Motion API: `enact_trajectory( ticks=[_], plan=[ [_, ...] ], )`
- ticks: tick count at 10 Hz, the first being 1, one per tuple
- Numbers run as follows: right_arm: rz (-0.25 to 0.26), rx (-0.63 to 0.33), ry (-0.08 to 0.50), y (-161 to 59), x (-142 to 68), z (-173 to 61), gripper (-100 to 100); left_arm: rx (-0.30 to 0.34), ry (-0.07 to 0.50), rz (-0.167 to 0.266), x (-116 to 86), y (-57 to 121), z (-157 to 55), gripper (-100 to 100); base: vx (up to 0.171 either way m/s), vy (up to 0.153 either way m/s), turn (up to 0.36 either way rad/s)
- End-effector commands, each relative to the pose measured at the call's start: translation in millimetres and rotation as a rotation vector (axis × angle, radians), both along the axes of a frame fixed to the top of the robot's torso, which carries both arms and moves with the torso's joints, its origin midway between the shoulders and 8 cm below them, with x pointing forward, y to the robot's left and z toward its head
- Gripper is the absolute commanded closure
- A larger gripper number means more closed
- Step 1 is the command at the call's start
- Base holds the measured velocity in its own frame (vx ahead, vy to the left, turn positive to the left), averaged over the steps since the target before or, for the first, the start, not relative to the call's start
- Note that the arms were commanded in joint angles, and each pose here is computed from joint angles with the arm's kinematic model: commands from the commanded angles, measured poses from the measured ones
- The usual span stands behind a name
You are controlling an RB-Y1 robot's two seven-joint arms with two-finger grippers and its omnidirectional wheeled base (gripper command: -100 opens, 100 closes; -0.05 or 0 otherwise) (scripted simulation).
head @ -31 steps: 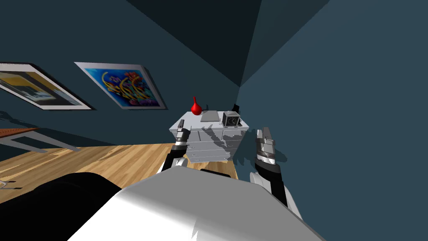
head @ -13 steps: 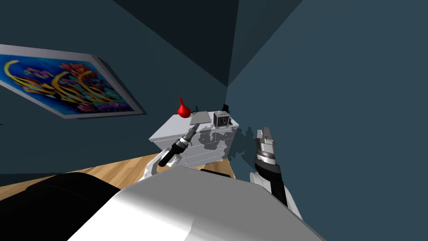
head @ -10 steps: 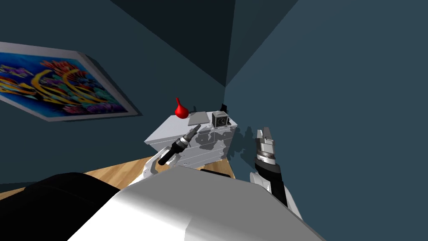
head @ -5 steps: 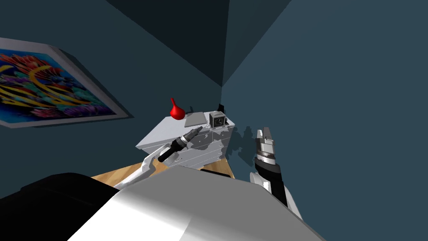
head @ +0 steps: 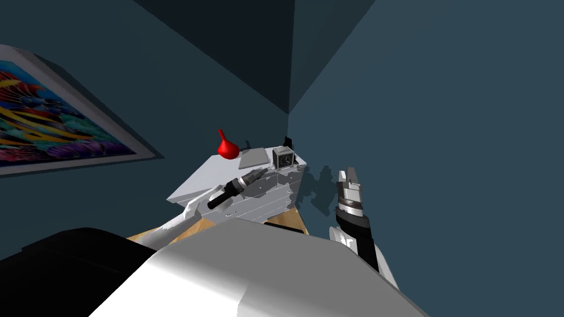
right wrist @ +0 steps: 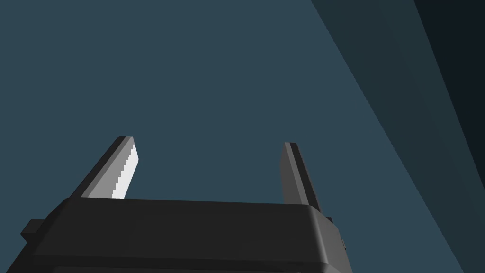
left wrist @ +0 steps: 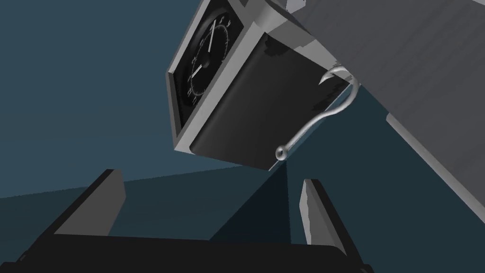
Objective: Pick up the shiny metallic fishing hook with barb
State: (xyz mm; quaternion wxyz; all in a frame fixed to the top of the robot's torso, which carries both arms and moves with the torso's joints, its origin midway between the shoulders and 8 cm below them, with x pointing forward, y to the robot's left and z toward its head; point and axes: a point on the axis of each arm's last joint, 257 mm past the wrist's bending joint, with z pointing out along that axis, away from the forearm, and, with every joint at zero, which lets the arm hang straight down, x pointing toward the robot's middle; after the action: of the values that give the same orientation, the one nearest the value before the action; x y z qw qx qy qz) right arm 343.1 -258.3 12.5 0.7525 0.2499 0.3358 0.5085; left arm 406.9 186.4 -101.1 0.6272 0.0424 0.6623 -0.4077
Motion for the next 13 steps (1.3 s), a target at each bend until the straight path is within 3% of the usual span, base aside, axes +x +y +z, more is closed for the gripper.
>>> enact_trajectory(
  ticks=[1, 3, 4, 9, 10, 13],
  plan=[
    [0.000, 0.000, 0.000, 0.0, 0.0, 0.0, 0, 0.039, 0.001, -0.006, 1.5, 2.1, -3.1, -100, 0.015, 0.007, -0.055],
    [0.000, 0.000, 0.000, 0.0, 0.0, 0.0, 0, 0.137, -0.003, -0.015, 6.6, 8.3, -11.0, -100, 0.020, 0.003, -0.116],
    [0.000, 0.000, 0.000, 0.0, 0.0, 0.0, 0, 0.151, -0.002, -0.019, 6.3, 9.6, -11.9, -100, 0.016, 0.006, -0.054],
    [0.000, 0.000, 0.000, 0.0, 0.0, 0.0, 0, 0.359, -0.017, -0.034, 16.7, 28.9, -23.2, -100, 0.017, 0.005, -0.105],
    [0.000, 0.000, 0.000, 0.0, 0.0, 0.0, 0, 0.373, -0.016, -0.037, 16.5, 30.7, -23.7, -100, 0.014, 0.006, -0.043],
    [0.000, 0.000, 0.000, 0.0, 0.0, 0.0, 0, 0.509, -0.032, -0.044, 23.8, 46.6, -26.8, -100, 0.017, 0.005, -0.107]
  ],
)
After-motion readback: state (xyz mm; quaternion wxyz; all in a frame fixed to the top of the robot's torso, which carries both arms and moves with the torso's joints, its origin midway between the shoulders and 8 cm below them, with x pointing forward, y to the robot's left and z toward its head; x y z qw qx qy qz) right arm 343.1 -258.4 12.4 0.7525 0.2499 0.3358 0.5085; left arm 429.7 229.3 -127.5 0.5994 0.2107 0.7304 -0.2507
